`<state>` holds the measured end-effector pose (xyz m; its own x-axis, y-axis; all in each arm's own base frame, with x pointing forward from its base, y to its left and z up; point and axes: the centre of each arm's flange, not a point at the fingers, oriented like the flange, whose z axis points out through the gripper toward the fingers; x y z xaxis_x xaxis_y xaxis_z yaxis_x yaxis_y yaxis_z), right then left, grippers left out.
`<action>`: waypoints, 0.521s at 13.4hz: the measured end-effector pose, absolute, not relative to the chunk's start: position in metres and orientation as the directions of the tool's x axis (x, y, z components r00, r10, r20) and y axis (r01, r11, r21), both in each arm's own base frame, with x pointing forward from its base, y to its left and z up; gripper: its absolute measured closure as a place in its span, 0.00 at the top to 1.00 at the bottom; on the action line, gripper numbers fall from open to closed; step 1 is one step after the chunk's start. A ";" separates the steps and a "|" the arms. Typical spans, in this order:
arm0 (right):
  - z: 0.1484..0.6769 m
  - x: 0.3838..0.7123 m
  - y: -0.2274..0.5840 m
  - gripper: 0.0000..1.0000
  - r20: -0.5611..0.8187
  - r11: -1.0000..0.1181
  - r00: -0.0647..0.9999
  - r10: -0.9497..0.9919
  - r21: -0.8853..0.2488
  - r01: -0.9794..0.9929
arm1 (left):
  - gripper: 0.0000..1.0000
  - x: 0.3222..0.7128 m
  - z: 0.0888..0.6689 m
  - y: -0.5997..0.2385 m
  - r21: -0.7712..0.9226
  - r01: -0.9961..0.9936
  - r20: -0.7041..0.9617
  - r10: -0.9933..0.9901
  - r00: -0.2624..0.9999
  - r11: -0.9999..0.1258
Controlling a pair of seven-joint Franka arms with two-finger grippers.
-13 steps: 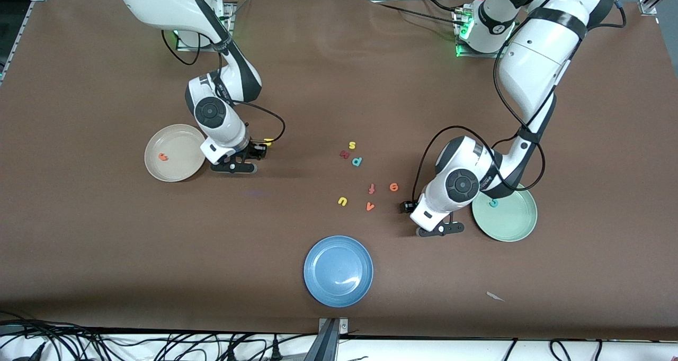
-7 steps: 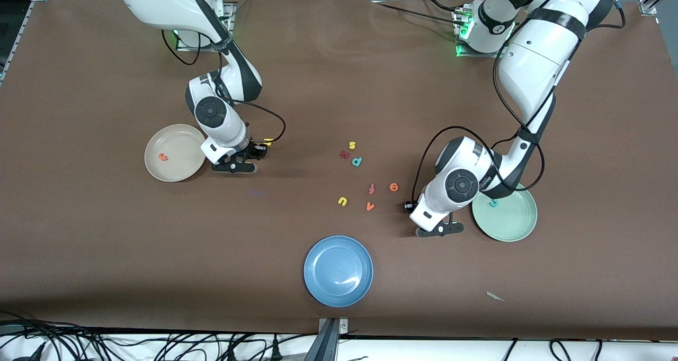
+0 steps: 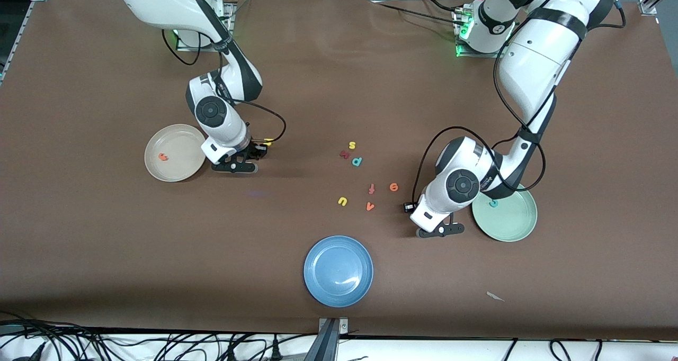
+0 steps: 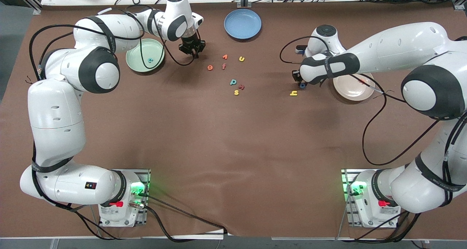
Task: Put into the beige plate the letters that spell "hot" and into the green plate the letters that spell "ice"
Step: 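Hold the blue o with the right gripper while the left gripper grasps the pink l, then drop the blue o on the beige plate while the left gripper drops the l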
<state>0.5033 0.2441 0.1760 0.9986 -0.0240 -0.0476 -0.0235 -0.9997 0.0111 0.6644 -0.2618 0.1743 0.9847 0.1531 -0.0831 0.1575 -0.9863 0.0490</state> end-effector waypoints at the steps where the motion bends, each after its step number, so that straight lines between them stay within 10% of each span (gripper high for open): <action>1: 0.176 0.503 0.244 0.29 -0.047 -1.000 0.999 -0.024 0.011 -0.024 | 0.16 0.664 0.174 -0.262 0.049 0.158 -0.083 0.153 0.985 -0.986; 7: 0.176 0.503 0.244 0.27 -0.048 -1.000 0.999 -0.025 0.011 -0.024 | 0.10 0.677 0.193 -0.247 0.021 0.125 -0.107 0.122 0.987 -0.992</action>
<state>0.5034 0.2442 0.1762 0.9986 -0.0246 -0.0476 -0.0241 -0.9996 0.0110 0.6773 -0.2474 0.1932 0.9867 0.1224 -0.1070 0.1254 -0.9919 0.0211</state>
